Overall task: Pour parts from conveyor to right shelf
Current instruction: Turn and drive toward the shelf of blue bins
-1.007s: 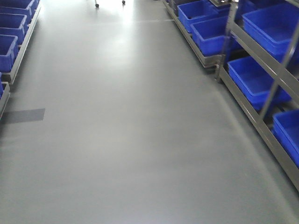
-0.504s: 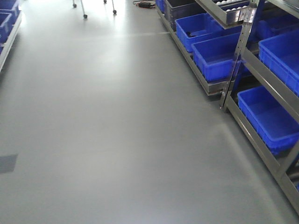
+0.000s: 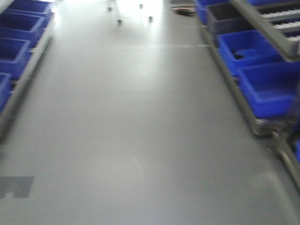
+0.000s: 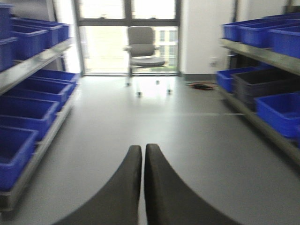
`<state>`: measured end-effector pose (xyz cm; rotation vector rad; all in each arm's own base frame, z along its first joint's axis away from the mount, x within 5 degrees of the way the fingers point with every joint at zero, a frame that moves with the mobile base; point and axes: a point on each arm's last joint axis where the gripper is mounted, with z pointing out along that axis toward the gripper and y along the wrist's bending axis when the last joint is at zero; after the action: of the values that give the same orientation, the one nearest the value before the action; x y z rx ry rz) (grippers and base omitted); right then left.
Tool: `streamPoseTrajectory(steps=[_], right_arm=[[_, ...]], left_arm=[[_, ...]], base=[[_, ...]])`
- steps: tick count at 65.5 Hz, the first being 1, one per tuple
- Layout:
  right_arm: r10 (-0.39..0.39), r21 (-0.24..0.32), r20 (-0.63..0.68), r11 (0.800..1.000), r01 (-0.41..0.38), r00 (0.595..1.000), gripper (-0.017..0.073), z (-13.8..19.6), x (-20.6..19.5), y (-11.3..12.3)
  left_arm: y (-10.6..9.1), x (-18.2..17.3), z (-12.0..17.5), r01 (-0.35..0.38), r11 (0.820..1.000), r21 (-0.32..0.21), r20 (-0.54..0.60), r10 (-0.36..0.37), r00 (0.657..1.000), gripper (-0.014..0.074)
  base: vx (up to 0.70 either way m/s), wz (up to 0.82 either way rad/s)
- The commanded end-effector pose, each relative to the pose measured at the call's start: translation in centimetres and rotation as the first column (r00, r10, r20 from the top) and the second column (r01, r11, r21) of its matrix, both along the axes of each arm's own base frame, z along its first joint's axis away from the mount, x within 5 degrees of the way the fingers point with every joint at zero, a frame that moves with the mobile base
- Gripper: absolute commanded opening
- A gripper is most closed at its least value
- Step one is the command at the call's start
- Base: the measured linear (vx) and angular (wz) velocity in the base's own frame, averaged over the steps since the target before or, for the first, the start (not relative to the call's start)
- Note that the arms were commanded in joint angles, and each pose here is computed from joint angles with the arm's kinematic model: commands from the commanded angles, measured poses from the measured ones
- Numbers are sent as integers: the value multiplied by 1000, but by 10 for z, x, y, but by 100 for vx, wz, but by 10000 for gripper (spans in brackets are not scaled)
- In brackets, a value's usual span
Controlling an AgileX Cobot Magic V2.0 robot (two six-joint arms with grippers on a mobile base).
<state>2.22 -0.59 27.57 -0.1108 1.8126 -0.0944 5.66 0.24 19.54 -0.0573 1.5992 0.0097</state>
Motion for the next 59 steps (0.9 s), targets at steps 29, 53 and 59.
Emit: streamPoseTrajectory(steps=[29, 53, 59], right_arm=[[-1, -28, 84, 1000, 4, 996, -5, 14, 2, 0], [-5, -36, 85, 999, 8, 996, -5, 14, 2, -1], [-5, -36, 85, 999, 8, 996, -5, 14, 2, -1]], left_arm=[[0, -2, 14, 7, 1000, -11, 104, -6, 995, -6], [0, -2, 14, 7, 1000, -11, 104, -6, 995, -6], [0, -2, 14, 7, 1000, -11, 104, -6, 995, -6]], base=[[45, 119], [33, 103], [25, 79]])
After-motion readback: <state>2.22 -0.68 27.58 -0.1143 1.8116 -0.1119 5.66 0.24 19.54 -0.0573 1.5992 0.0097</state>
